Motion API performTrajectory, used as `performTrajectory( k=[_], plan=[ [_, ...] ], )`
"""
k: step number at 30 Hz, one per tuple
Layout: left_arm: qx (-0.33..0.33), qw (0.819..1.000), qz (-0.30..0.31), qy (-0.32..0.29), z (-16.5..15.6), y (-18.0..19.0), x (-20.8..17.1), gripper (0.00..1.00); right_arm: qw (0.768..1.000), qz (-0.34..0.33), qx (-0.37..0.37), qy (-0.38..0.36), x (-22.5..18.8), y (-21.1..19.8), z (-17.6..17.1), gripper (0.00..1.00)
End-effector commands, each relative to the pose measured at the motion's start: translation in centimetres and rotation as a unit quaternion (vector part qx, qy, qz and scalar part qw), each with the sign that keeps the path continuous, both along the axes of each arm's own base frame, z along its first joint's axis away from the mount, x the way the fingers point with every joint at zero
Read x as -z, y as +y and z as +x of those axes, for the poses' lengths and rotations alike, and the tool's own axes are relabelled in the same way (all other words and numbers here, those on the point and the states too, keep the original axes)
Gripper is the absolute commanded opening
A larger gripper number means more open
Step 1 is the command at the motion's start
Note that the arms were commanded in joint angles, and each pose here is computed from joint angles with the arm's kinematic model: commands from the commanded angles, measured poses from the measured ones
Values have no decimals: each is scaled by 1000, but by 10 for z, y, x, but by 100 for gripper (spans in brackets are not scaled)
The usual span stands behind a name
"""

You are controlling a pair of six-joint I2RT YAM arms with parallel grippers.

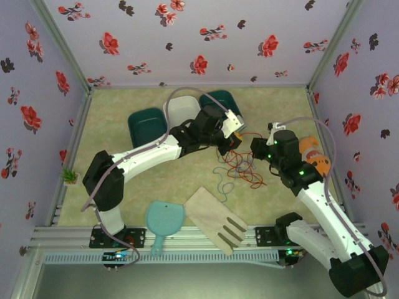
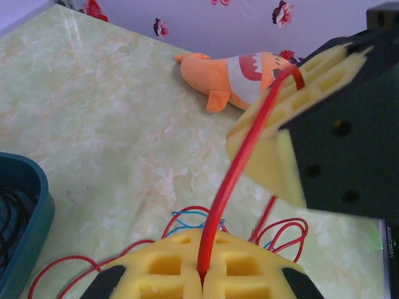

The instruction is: Untangle the cables

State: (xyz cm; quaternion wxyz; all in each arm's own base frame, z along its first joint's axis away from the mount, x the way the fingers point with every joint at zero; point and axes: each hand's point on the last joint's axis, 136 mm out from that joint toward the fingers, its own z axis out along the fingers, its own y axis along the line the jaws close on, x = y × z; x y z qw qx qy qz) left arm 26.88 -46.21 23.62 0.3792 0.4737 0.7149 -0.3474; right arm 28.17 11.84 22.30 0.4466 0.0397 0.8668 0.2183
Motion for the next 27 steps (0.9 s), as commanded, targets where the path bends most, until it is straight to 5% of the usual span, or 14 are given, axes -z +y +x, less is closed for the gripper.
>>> performTrajectory(
  k=[1,17,27],
  plan=[
    [2,998,-53,-23,-8,2,-54,0,1000,13,7,1,12,3,4,24],
    [-36,981,-166,-91,-31,53,-172,0,995,-3,74,60,86,-13,11,37],
    [-93,960,-221,-147,-35,108,-240,0,990,-11,119,81,106,-34,6,30]
  ],
)
